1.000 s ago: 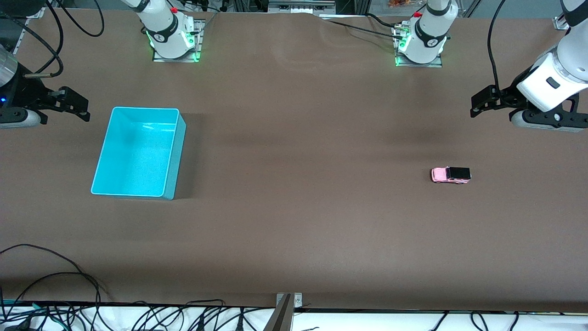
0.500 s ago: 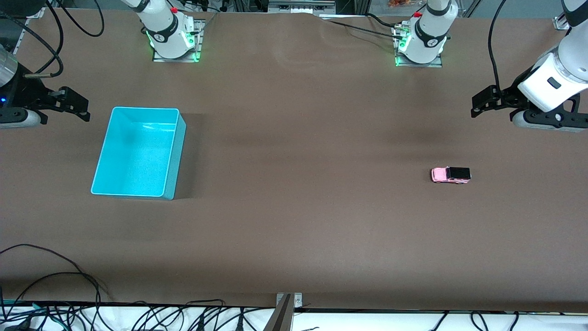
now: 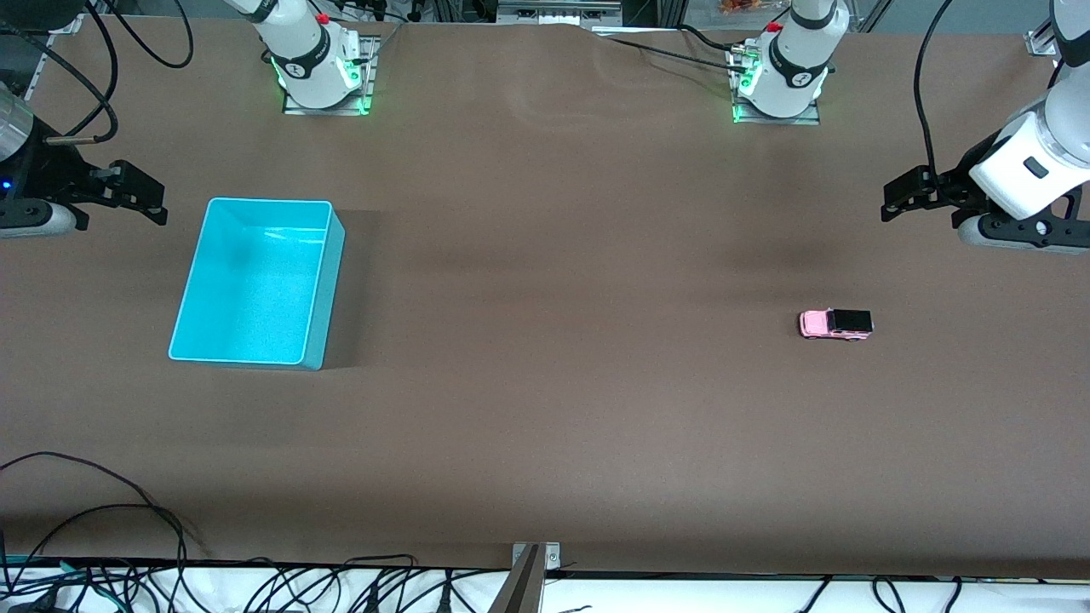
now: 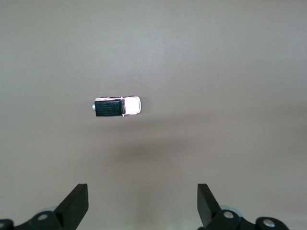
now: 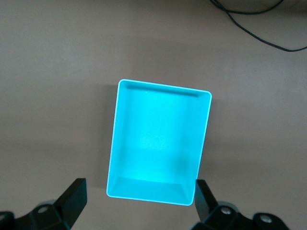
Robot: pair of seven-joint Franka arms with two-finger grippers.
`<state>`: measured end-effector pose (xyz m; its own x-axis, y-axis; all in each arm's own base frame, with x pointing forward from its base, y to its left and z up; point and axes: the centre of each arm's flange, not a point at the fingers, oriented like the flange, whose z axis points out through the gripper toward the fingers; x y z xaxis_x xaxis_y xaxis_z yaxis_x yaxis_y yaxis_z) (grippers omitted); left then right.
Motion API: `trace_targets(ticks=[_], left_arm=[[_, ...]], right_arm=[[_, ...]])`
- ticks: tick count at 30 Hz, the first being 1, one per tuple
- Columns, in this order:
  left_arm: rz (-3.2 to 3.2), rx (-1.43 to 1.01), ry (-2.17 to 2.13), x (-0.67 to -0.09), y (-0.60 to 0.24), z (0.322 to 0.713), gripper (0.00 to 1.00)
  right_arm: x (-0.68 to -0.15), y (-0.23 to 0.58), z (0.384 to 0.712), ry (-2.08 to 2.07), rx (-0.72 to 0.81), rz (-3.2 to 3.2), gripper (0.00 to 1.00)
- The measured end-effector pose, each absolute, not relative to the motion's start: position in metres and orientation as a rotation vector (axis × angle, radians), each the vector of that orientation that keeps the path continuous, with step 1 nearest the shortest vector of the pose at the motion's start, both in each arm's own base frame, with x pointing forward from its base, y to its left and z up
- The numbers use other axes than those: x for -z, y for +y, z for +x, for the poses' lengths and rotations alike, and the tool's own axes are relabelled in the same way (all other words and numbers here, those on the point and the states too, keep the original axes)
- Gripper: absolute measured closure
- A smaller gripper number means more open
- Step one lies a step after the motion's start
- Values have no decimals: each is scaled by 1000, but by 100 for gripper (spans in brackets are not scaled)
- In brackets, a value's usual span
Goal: Wind and store pink jeep toy
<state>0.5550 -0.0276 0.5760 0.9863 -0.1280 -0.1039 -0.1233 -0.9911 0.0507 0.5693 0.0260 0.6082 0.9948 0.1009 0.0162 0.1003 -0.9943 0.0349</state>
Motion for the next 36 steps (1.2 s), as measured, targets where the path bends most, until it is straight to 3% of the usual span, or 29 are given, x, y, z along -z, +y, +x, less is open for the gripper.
trace_targets(ticks=[20, 36], left_arm=[[2806, 239, -1083, -529, 38, 572, 0], [2530, 260, -1681, -437, 70, 615, 0]], right_arm=[[-608, 29, 569, 165, -28, 3103, 0], [-608, 33, 569, 175, -28, 3103, 0]])
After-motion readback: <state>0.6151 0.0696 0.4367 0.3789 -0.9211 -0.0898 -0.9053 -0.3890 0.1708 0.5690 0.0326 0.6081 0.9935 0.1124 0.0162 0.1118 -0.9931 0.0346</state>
